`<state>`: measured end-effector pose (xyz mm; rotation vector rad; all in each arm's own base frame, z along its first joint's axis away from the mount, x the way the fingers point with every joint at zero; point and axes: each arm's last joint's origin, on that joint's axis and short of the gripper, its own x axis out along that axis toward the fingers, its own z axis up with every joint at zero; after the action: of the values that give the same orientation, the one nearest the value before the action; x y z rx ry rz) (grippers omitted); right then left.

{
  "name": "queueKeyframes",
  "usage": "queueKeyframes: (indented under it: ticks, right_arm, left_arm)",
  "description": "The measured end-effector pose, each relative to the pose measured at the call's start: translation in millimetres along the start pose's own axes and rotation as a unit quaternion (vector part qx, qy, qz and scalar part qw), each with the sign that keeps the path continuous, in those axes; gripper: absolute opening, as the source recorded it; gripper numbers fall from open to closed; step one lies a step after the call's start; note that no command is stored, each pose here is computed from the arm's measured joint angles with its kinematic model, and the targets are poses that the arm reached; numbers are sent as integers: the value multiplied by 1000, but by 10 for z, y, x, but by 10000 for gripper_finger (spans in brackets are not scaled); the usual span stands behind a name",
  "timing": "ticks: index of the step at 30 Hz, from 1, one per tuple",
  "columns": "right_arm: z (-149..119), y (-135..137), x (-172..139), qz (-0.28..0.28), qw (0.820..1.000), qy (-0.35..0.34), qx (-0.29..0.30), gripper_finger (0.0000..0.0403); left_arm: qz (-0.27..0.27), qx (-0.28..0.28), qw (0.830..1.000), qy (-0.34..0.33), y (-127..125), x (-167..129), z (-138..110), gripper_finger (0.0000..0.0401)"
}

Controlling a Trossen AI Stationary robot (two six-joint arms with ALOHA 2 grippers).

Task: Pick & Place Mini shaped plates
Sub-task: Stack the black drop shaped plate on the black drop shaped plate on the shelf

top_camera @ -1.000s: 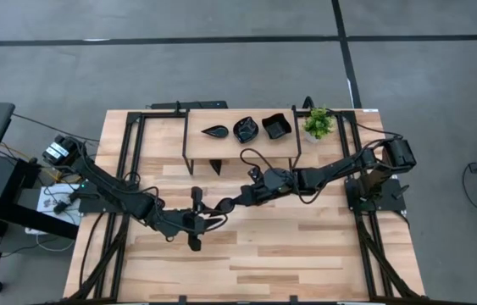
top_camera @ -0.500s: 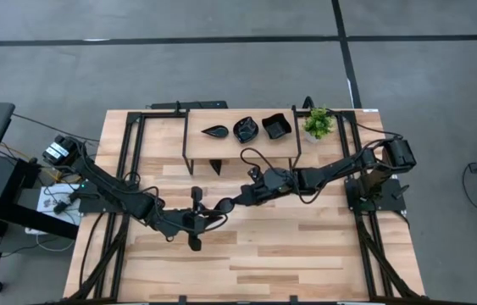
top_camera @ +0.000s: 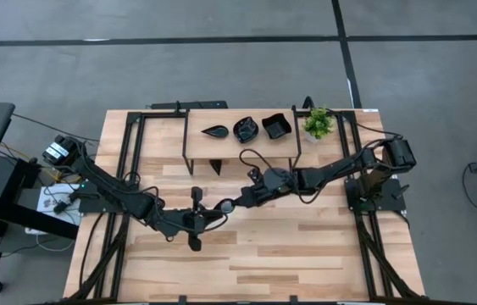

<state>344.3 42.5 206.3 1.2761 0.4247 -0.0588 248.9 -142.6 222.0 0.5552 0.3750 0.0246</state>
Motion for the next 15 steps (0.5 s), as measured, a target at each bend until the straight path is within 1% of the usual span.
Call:
queueKeyframes:
  ticks: [6, 10, 13, 15]
  right_arm:
    - [-3, -8, 0, -4, 1000, 2, -8, 61]
    - [-4, -8, 0, -4, 1000, 4, -13, 68]
    - [-13, -21, 0, -9, 1000, 13, -26, 69]
    - [-19, -30, -1, -12, 999, 21, -44, 69]
  left_arm:
    - [0, 0, 1000, 0, -1, -1, 0, 7]
    - [0, -4, 1000, 0, -1, -1, 0, 9]
    - [0, -28, 1000, 0, -1, -1, 0, 9]
    - [-5, -68, 998, -1, -3, -1, 1, 8]
